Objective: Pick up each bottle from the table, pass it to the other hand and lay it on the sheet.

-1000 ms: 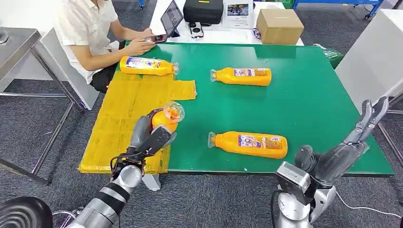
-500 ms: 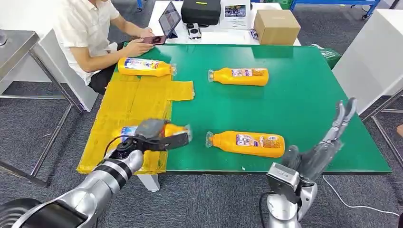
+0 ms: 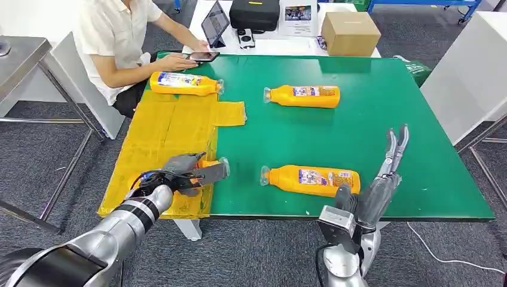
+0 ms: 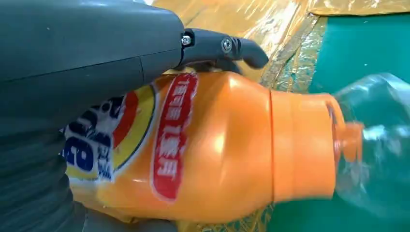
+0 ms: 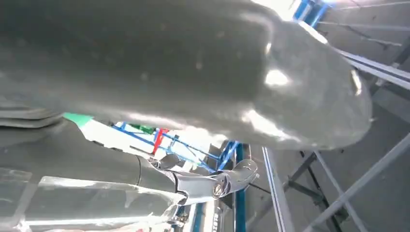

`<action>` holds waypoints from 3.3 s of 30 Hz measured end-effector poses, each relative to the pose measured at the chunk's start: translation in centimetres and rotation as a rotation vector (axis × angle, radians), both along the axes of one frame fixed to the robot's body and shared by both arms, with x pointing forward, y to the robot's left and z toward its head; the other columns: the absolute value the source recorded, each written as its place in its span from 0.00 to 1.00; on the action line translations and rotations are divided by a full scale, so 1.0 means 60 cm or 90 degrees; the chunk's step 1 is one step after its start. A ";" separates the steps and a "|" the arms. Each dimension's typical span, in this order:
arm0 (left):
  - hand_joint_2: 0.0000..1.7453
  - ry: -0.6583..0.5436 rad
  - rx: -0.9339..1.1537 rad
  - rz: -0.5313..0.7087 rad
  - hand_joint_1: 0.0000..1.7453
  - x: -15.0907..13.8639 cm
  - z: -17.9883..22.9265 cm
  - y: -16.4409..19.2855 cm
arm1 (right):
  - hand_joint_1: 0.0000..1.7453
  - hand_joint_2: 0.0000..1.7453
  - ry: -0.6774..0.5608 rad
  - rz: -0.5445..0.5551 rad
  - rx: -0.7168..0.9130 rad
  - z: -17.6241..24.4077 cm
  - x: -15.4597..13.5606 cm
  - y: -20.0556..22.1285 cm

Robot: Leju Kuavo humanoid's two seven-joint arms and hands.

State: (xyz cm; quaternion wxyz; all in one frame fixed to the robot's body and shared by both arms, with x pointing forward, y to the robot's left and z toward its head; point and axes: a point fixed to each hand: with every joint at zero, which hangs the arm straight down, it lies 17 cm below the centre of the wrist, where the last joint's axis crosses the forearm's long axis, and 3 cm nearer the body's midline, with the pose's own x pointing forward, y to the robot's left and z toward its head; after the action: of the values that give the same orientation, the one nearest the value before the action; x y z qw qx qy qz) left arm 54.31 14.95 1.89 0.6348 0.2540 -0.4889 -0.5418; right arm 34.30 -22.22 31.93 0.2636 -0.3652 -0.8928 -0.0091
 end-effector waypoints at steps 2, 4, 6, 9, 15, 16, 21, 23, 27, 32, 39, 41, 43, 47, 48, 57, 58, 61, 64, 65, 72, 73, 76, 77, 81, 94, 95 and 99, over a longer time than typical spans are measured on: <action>1.00 0.000 -0.015 0.003 0.00 0.000 0.000 0.000 | 0.00 0.00 0.004 0.001 -0.001 -0.003 0.002 0.001; 1.00 0.001 -0.019 0.006 0.00 0.000 0.000 0.001 | 0.00 0.00 0.006 0.003 -0.001 -0.006 0.003 0.003; 1.00 0.001 -0.021 0.006 0.00 0.000 0.000 0.001 | 0.00 0.00 0.009 0.004 -0.002 -0.008 0.004 0.004; 1.00 -0.012 -0.076 -0.009 0.00 0.000 0.011 -0.018 | 0.00 0.00 0.012 0.006 -0.001 -0.012 0.005 0.004; 1.00 -0.095 -0.205 -0.063 0.00 -0.013 0.055 -0.076 | 0.00 0.00 0.017 0.010 -0.005 -0.017 0.006 0.005; 1.00 -0.117 -0.216 -0.073 0.00 -0.015 0.067 -0.086 | 0.00 0.00 0.018 0.010 -0.006 -0.018 0.006 0.005; 1.00 -0.186 -0.240 -0.103 0.00 -0.025 0.115 -0.123 | 0.00 0.00 0.024 0.009 -0.012 -0.025 0.003 0.006; 1.00 -0.224 -0.247 -0.120 0.00 -0.035 0.141 -0.138 | 0.00 0.00 0.027 0.009 -0.017 -0.027 0.003 0.007; 1.00 -0.297 -0.247 -0.158 0.00 -0.058 0.194 -0.172 | 0.00 0.00 0.032 0.008 -0.020 -0.032 0.001 0.007; 1.00 -0.340 -0.266 -0.188 0.00 -0.081 0.237 -0.199 | 0.00 0.00 0.035 0.008 -0.022 -0.036 0.000 0.006; 1.00 -0.382 -0.267 -0.195 0.00 -0.094 0.267 -0.204 | 0.00 0.00 0.036 0.008 -0.023 -0.036 -0.001 0.006; 1.00 -0.402 -0.286 -0.195 0.00 -0.103 0.281 -0.206 | 0.00 0.00 0.038 0.008 -0.023 -0.038 -0.002 0.006; 1.00 -0.422 -0.348 -0.193 0.00 -0.119 0.305 -0.207 | 0.00 1.00 0.040 0.008 -0.023 -0.040 -0.002 0.006; 1.00 -0.352 -0.751 -0.082 0.00 -0.172 0.360 -0.181 | 0.00 1.00 0.089 0.008 -0.088 -0.089 0.010 0.026; 1.00 -0.318 -0.865 -0.030 0.00 -0.181 0.363 -0.167 | 0.00 1.00 0.114 0.003 -0.114 -0.113 0.013 0.027; 1.00 -0.269 -1.118 0.143 0.00 -0.240 0.335 -0.103 | 0.00 1.00 0.249 -0.083 -0.215 -0.249 0.021 -0.089; 1.00 -0.273 -1.121 0.141 0.00 -0.244 0.338 -0.102 | 0.00 1.00 0.256 -0.084 -0.222 -0.256 0.022 -0.095; 1.00 -0.278 -1.126 0.129 0.00 -0.251 0.347 -0.106 | 0.00 1.00 0.271 -0.081 -0.248 -0.273 0.025 -0.101; 1.00 -0.278 -1.126 0.119 0.00 -0.255 0.352 -0.112 | 0.00 1.00 0.277 -0.080 -0.264 -0.281 0.030 -0.103; 1.00 -0.278 -1.127 0.117 0.00 -0.256 0.353 -0.113 | 0.00 1.00 0.279 -0.079 -0.265 -0.284 0.031 -0.104; 1.00 -0.272 -1.129 0.092 0.00 -0.264 0.361 -0.128 | 0.00 1.00 0.288 -0.074 -0.312 -0.296 0.045 -0.097; 1.00 -0.269 -1.131 0.086 0.00 -0.266 0.362 -0.132 | 0.00 1.00 0.294 -0.076 -0.319 -0.301 0.051 -0.099; 1.00 -0.256 -1.139 0.076 0.00 -0.271 0.365 -0.144 | 0.00 1.00 0.328 -0.080 -0.311 -0.319 0.080 -0.109; 1.00 -0.252 -1.142 0.070 0.00 -0.272 0.367 -0.149 | 0.00 1.00 0.339 -0.076 -0.314 -0.325 0.093 -0.108; 1.00 -0.246 -1.146 0.060 0.00 -0.272 0.372 -0.157 | 0.00 1.00 0.353 -0.057 -0.334 -0.339 0.121 -0.098; 1.00 -0.209 -1.164 0.076 0.00 -0.255 0.366 -0.171 | 0.00 1.00 0.483 0.048 -0.369 -0.436 0.179 -0.042; 1.00 -0.202 -1.164 0.082 0.00 -0.254 0.363 -0.172 | 0.00 1.00 0.492 0.054 -0.373 -0.443 0.180 -0.038; 1.00 -0.178 -1.152 0.100 0.00 -0.247 0.346 -0.178 | 0.00 1.00 0.536 0.070 -0.397 -0.477 0.177 -0.033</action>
State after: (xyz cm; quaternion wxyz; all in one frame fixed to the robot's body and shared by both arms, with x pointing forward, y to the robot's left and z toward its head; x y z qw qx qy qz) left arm 39.46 4.27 22.63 0.5616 -0.2438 -0.7803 0.1275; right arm 44.93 -24.18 3.31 0.4787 -0.3508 -0.6876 0.4183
